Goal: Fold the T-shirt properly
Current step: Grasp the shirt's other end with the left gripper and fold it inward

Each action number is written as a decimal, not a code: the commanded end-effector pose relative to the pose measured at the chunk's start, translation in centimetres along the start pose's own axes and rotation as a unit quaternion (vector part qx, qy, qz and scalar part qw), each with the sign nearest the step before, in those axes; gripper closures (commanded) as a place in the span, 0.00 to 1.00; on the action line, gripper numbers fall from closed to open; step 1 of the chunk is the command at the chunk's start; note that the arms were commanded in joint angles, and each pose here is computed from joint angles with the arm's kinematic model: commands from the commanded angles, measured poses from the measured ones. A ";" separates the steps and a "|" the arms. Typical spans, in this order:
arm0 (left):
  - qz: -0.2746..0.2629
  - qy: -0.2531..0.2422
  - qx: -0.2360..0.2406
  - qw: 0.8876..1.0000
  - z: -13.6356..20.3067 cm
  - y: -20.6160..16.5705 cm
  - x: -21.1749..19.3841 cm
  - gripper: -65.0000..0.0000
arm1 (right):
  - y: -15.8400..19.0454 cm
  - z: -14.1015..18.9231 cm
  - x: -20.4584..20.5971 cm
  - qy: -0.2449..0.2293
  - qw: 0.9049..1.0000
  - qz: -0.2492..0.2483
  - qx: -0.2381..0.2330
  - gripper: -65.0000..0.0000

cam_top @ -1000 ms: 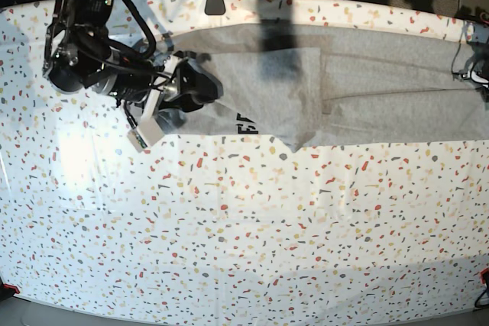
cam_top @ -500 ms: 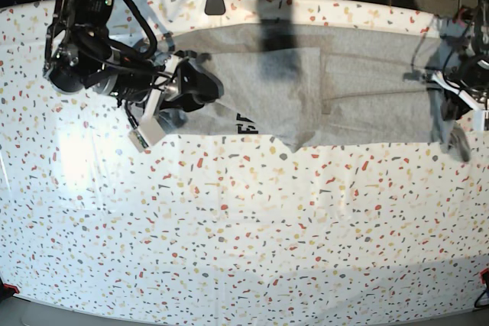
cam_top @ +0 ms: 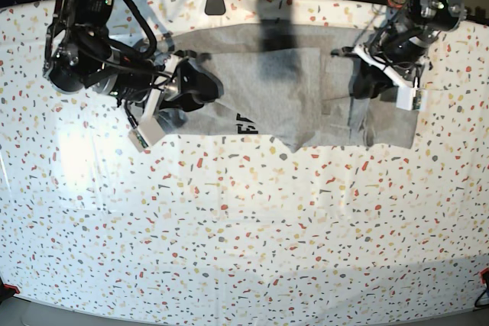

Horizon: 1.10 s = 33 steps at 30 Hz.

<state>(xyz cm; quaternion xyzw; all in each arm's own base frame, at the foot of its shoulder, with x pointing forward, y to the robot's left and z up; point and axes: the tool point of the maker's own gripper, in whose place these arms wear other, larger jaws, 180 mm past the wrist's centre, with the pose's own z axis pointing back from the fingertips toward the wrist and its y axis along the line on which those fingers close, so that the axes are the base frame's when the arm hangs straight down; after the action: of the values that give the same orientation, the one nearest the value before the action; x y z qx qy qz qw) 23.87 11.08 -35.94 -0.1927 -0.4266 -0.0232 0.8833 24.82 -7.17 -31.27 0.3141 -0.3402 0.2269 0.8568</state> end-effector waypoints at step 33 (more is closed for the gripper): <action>-0.127 -0.057 0.108 0.984 -0.5 3.5 5.4 0.58 | -4.5 3.7 -0.8 0.044 0.996 0.032 -0.075 0.67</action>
<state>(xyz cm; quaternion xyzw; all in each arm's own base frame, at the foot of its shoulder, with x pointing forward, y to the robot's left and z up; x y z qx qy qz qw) 27.74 14.97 -34.55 -0.0385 -0.4747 -0.0766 0.8760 24.72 -12.95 -32.40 0.2301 -0.3100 0.2370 0.8915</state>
